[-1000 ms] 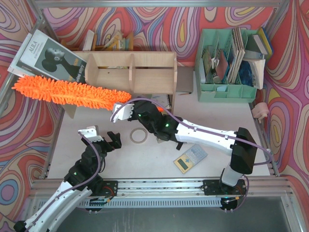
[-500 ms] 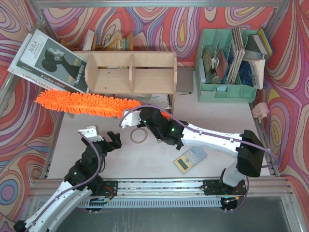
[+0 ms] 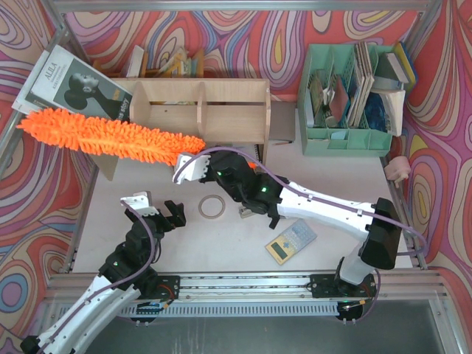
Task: Dust the bookshelf with a duster
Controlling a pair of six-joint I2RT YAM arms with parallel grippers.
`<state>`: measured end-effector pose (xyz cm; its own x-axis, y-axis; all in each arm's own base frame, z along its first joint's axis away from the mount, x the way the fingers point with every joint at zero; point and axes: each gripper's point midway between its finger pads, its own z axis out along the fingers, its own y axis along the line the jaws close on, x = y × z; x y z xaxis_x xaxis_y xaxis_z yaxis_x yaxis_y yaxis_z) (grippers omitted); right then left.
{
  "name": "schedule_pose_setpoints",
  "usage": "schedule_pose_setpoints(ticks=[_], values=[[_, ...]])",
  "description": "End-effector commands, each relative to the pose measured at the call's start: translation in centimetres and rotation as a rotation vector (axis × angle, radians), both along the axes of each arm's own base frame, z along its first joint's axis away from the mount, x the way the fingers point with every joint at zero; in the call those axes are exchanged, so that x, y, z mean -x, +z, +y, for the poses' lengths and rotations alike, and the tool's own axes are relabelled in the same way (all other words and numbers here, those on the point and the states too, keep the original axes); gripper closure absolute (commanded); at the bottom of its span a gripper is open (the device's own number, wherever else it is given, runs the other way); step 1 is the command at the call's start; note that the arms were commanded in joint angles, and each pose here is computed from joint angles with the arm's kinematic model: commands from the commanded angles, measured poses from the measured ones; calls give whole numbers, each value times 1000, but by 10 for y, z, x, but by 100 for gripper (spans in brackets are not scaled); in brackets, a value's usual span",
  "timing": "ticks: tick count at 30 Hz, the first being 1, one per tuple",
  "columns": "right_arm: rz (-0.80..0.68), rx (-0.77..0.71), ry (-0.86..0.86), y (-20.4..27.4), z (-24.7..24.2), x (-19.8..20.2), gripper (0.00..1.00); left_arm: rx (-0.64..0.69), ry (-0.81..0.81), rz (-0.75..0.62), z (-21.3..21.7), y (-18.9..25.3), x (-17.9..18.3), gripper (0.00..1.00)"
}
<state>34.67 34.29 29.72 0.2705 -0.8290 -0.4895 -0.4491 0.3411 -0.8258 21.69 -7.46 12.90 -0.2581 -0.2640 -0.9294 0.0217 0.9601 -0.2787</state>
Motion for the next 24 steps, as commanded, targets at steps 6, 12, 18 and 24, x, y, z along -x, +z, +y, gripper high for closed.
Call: schedule_pose_setpoints(ticks=[6, 12, 18, 24], values=[[-74, -113, 2, 32, 19, -11, 100, 7, 19, -17, 2, 2, -2, 2], [-27, -86, -36, 10, 2, -5, 100, 7, 18, -16, 2, 2, -2, 2], [25, -64, -97, -11, -27, 9, 100, 8, 18, -17, 2, 2, -2, 2], [59, -77, -146, -20, -53, 21, 100, 8, 15, -16, 1, 3, -3, 2]])
